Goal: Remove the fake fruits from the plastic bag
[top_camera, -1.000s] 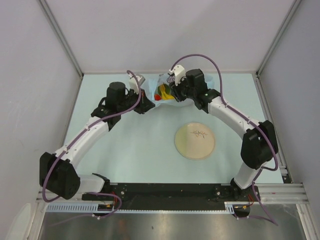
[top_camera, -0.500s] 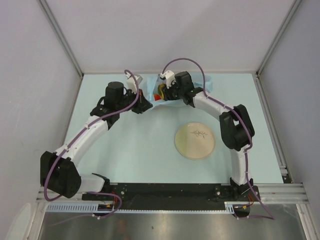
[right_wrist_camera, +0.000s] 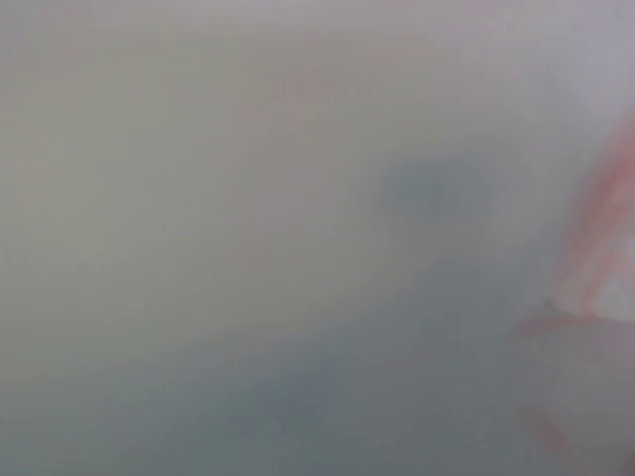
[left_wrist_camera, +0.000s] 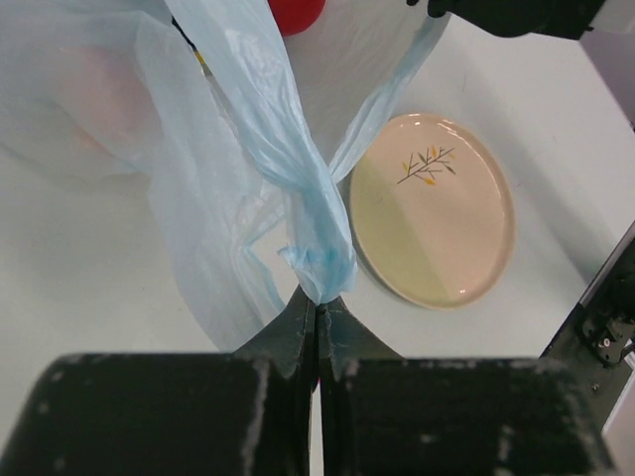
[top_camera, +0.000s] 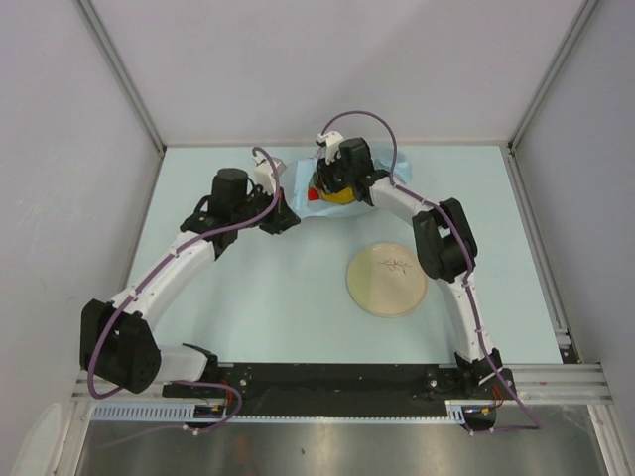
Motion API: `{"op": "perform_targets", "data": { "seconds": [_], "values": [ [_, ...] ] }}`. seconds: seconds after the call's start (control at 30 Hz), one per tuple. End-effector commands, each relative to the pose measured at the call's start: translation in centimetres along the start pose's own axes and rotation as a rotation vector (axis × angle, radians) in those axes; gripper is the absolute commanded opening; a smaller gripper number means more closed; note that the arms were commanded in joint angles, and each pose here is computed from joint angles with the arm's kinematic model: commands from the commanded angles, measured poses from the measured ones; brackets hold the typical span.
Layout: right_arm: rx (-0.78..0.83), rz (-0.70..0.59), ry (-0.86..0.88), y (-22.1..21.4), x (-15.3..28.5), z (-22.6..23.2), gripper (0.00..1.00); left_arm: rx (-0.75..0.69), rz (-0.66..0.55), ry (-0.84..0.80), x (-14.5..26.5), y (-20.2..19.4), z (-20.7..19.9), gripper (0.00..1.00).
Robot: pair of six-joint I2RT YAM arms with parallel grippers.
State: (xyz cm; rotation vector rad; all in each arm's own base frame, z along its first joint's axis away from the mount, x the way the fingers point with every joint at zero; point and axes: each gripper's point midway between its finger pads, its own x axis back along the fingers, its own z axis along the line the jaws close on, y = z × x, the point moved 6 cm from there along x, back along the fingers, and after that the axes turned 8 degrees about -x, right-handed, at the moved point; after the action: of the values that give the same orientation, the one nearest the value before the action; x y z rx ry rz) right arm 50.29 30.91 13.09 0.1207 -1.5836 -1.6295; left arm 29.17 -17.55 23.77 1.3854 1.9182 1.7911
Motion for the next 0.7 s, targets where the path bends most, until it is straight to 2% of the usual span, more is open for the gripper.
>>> {"op": "perform_targets", "data": {
  "seconds": [0.0, 0.03, 0.07, 0.17, 0.27, 0.3, 0.4, 0.67],
  "values": [
    [-0.027, -0.075, 0.0, 1.9, -0.8, -0.8, 0.29, -0.069, -0.002, 0.02, 0.6, 0.1, 0.4, 0.0],
    [-0.019, -0.104, 0.006, 2.4, -0.7, -0.7, 0.26, -0.082, -0.005, 0.027, 0.7, 0.2, 0.5, 0.0],
    [-0.009, -0.132, 0.018, 3.6, 0.2, -0.4, 0.17, -0.083, -0.003, 0.032, 0.7, 0.0, 0.6, 0.0],
    [-0.006, -0.169, 0.04, 5.4, 2.6, 0.6, 0.07, -0.044, -0.012, 0.035, 0.7, -0.7, 0.5, 0.0],
    [-0.018, -0.148, 0.097, 6.1, 5.2, 1.9, 0.02, -0.022, -0.041, 0.031, 0.8, -0.9, 0.2, 0.0],
    [-0.006, -0.178, 0.121, 7.9, 7.5, 2.9, 0.02, -0.025, -0.052, 0.029, 0.9, -0.7, 0.1, 0.0],
    [0.025, -0.17, 0.172, 8.6, 11.4, 5.2, 0.0, -0.029, -0.085, 0.038, 0.9, -0.4, 0.3, 0.0],
    [0.169, -0.112, 0.372, 9.2, 19.0, 12.0, 0.0, -0.006, -0.146, 0.053, 0.2, 0.5, 0.7, 0.0]
  ]
}}
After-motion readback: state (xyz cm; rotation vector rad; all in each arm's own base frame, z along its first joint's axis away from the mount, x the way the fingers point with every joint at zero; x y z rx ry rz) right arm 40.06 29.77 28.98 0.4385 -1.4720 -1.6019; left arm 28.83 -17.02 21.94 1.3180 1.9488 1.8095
